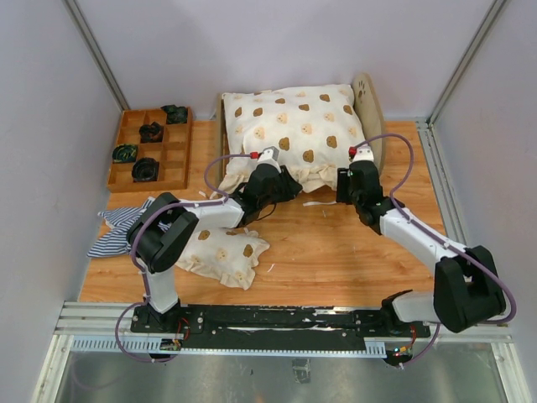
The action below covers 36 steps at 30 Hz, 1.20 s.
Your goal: Set up the pet bed
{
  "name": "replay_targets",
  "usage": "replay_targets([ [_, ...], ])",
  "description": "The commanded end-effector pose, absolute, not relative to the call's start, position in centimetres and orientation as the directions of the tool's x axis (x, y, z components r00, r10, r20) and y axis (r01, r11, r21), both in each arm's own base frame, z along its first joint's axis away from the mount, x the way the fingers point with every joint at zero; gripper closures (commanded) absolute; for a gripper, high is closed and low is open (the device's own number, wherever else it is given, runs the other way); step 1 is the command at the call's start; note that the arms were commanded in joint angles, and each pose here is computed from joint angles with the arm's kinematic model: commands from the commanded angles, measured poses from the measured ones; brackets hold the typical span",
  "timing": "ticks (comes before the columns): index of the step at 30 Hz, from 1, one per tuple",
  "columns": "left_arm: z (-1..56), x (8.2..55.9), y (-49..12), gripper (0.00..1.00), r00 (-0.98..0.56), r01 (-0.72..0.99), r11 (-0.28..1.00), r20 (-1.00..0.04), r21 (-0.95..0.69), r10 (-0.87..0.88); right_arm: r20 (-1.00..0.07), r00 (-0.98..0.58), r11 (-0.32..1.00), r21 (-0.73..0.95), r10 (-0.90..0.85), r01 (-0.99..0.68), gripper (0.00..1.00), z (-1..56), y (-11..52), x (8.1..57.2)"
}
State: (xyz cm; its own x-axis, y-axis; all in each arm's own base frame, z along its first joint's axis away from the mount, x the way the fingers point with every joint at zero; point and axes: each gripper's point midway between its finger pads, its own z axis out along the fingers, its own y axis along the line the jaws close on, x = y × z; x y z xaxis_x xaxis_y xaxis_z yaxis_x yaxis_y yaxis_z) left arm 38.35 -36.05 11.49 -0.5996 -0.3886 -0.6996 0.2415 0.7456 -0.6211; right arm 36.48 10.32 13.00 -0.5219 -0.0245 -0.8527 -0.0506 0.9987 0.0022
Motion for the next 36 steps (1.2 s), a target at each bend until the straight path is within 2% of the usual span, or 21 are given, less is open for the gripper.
replay_targets([
  [1,12.4,38.6,-36.4,0.77,-0.571,0.266,0.747,-0.724,-0.609,-0.387,-0.845,-0.529,0.997,-0.071,-0.08,-0.037,0.51,12.0,9.6,37.4],
  [3,12.3,38.5,-36.1,0.85,-0.568,0.265,0.751,-0.727,-0.605,-0.385,-0.83,-0.545,0.992,-0.122,-0.114,-0.022,0.6,11.7,8.9,37.7],
  [6,12.3,38.1,-35.8,0.95,-0.567,0.275,0.757,-0.736,-0.593,-0.371,-0.819,-0.554,0.982,-0.19,-0.15,0.016,0.97,12.2,7.6,38.0],
  [7,12.3,38.0,-35.7,0.98,-0.565,0.28,0.759,-0.74,-0.588,-0.365,-0.822,-0.547,0.978,-0.206,-0.158,0.028,0.99,12.7,7.1,38.0],
  [20,9.7,36.4,-33.6,1.0,-0.599,0.286,0.83,-0.766,-0.478,-0.235,-0.84,-0.523,0.943,-0.277,-0.145,0.184,1.0,15.5,0.7,36.1],
  [30,7.9,35.6,-32.3,1.0,-0.629,0.27,0.867,-0.758,-0.42,-0.172,-0.841,-0.518,0.928,-0.303,-0.154,0.216,1.0,16.5,-0.5,36.1],
  [36,7.6,34.8,-32.5,1.0,-0.651,0.263,0.848,-0.734,-0.461,-0.197,-0.847,-0.513,0.95,-0.26,-0.137,0.175,1.0,16.8,0.4,36.1],
])
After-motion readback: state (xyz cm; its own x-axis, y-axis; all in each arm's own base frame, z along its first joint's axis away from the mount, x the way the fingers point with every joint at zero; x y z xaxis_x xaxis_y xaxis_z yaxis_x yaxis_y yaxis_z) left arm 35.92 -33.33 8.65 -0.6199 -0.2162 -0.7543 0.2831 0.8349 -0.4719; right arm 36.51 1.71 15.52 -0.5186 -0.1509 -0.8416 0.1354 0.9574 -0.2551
